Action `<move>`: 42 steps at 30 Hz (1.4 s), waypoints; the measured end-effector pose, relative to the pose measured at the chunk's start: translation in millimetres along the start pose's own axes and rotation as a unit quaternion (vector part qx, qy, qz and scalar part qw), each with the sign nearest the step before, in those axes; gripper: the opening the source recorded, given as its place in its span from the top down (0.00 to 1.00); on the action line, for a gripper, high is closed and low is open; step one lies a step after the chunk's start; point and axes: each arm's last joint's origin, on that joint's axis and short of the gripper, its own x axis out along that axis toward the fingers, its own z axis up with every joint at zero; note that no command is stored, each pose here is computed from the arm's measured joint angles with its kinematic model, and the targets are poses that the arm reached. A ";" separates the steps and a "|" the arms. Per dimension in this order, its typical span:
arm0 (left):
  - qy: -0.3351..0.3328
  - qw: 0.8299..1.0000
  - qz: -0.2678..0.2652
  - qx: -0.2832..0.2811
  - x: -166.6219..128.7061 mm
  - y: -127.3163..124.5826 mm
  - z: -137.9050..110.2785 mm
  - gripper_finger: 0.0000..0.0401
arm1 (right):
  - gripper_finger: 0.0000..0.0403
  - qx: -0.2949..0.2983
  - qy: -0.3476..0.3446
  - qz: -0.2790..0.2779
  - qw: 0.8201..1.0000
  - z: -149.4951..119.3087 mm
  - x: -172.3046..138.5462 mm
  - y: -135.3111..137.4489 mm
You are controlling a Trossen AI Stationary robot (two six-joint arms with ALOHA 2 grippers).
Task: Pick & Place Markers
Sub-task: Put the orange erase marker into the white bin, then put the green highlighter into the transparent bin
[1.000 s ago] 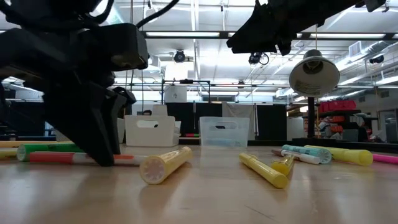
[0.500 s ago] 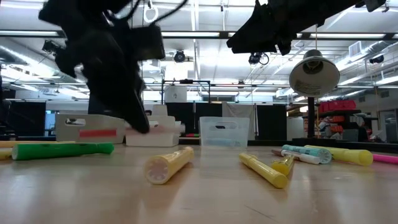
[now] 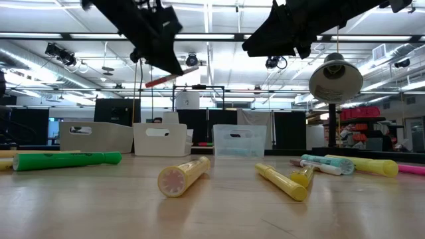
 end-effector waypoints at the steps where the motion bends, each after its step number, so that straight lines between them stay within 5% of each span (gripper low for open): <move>1: -0.004 1.000 0.020 -0.010 7.1 11.8 4.6 0.92 | 0.64 0.000 0.000 0.000 1.000 0.0 0.2 -0.2; 9: 0.022 0.991 0.089 -0.101 72.0 91.2 9.4 0.91 | 0.64 -0.003 0.000 -0.001 1.000 0.3 0.6 -0.8; 17: 0.117 0.976 0.125 -0.138 135.0 125.2 -32.8 0.91 | 0.64 -0.003 0.000 -0.002 1.000 0.3 0.8 -0.9; 24: 0.169 0.962 0.124 -0.173 165.0 139.7 -63.7 0.89 | 0.64 -0.003 0.000 -0.002 1.000 0.3 0.8 -0.9; 33: 0.173 0.960 0.127 -0.178 167.4 142.7 -66.0 0.87 | 0.64 0.001 -0.002 -0.007 1.000 1.4 3.1 -3.7; 42: 0.183 0.959 0.117 -0.180 167.5 141.9 -68.9 0.67 | 0.64 0.002 -0.002 -0.006 1.000 1.4 3.3 -3.8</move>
